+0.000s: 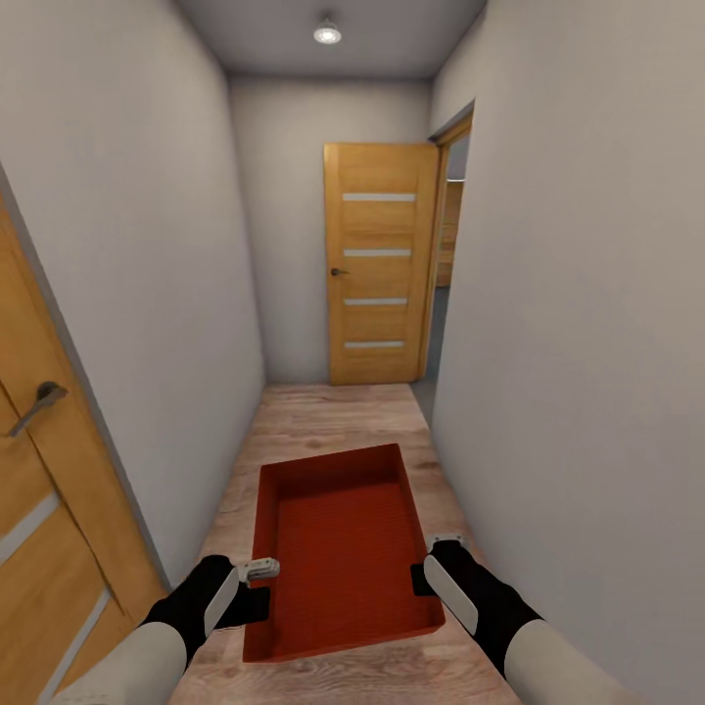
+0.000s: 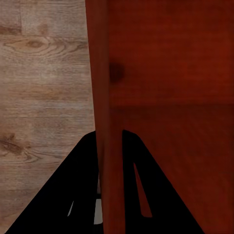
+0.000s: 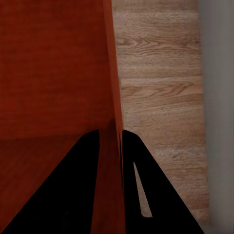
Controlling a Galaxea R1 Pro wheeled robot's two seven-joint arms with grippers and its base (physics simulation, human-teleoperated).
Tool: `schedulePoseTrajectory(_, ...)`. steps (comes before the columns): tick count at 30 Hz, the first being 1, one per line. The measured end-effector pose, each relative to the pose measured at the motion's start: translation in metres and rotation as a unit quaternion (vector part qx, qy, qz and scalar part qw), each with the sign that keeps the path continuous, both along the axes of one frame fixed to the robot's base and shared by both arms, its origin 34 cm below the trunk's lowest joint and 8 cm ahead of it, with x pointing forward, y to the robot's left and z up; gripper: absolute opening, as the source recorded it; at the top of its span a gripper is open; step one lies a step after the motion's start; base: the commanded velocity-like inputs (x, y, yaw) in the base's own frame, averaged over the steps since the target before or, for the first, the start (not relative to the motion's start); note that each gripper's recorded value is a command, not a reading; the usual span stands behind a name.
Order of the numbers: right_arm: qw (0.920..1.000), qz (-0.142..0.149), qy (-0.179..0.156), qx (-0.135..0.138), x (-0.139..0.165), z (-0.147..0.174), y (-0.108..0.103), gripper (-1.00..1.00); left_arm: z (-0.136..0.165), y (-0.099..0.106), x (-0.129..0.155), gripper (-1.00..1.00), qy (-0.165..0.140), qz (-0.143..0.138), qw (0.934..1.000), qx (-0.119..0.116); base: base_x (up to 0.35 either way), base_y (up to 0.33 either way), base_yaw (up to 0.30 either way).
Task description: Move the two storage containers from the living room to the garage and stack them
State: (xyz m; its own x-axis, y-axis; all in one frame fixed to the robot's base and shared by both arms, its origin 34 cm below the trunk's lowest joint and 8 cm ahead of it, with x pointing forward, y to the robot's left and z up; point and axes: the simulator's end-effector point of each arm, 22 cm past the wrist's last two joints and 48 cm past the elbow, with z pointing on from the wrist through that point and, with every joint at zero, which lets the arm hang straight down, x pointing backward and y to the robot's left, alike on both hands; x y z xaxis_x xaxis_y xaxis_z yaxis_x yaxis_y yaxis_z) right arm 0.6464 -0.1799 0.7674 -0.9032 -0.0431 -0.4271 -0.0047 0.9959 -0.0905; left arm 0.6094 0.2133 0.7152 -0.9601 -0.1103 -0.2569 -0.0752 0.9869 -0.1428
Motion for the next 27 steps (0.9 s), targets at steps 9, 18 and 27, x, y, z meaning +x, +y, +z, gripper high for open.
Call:
schedulePoseTrajectory(9, 1.0, 0.0, 0.0, 0.0, 0.0, 0.0, -0.0001, -1.0, 0.0, -0.0001, 0.0, -1.0, 0.0, 0.0, 1.0, 0.0, 0.334, 0.0, 0.0)
schedulePoseTrajectory(18, 1.0, 0.0, 0.0, 0.0, 0.0, 0.0, 0.0001, -1.0, 0.0, 0.0002, 0.0001, -1.0, 0.0, 0.0, 1.0, 0.0, 0.334, 0.0, 0.0)
schedulePoseTrajectory(27, 1.0, 0.0, 0.0, 0.0, 0.0002, 0.0004, 0.0001, -1.0, 0.0001, 0.0, 0.0002, -1.0, 0.0, 0.0, 1.0, 0.0, 0.335, 0.0, 0.0)
